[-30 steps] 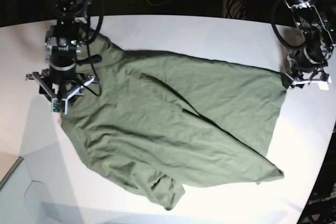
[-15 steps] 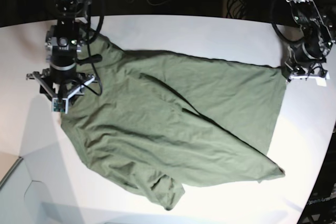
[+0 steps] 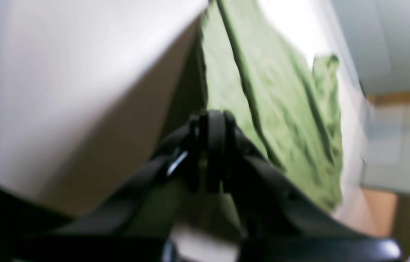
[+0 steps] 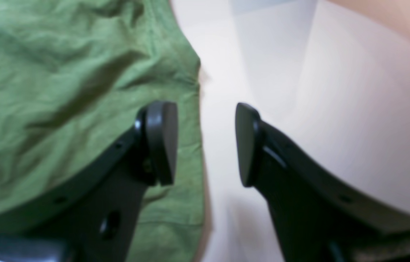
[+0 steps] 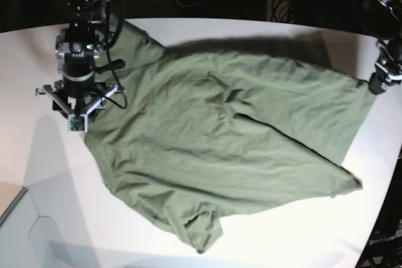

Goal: Layout the t-shirt on the table in an organized manner, then fold the t-shirt properly
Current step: 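Pull the shirt edge with the left gripper to flatten the shirt, then drag the held shirt edge with the right gripper away from the shirt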

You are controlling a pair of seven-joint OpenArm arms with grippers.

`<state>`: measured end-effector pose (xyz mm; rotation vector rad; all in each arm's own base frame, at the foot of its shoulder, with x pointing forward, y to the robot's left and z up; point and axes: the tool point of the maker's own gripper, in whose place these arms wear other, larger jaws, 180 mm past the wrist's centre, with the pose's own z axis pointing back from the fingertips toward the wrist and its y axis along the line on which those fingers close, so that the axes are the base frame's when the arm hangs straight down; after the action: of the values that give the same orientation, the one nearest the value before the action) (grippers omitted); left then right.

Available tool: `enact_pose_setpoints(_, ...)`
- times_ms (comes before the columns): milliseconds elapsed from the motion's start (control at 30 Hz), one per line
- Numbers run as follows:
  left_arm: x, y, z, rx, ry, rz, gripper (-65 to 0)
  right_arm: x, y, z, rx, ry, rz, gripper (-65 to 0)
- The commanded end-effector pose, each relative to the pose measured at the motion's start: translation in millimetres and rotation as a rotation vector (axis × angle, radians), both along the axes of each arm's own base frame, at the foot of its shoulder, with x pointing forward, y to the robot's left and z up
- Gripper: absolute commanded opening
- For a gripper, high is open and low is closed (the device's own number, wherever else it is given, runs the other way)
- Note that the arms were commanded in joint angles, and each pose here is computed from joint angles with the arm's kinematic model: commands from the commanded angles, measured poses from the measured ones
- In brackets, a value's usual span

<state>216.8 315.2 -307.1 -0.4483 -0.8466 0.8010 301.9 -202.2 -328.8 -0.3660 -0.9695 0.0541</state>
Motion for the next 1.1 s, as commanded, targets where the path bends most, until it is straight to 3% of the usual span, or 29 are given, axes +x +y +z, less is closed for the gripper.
enact_pose_setpoints(0,-9,8,5,0.019,-0.008,0.033,-65.0,6,-1,12,-0.015,-0.045,0.006,-38.1)
enact_pose_setpoints(267,-40,14,-60,-0.062,0.166,0.115,-65.0,2,5,7,-0.009,-0.021,0.036,-38.0)
enact_pose_setpoints(500,-32,22,-41,-0.003,0.129,0.102,-65.0,-21,24,-17,0.031,0.06,0.08,-37.8)
enact_pose_setpoints(633,-24,24,-34,0.01,0.107,0.099,-65.0,-42,31,-36,0.031,0.146,0.166,-35.2)
enact_pose_setpoints(767,-18,31,-28,0.033,0.099,0.095,-65.0,-52,20,-35,0.046,0.153,0.119,-28.3)
enact_pose_setpoints(900,-9,36,-21,0.042,0.073,0.097,-65.0,-62,17,-28,0.036,0.147,0.105,-25.6)
enact_pose_setpoints(1067,9,48,-14,0.036,0.043,0.101,-65.0,-90,49,-40,0.071,0.227,0.213,-25.6)
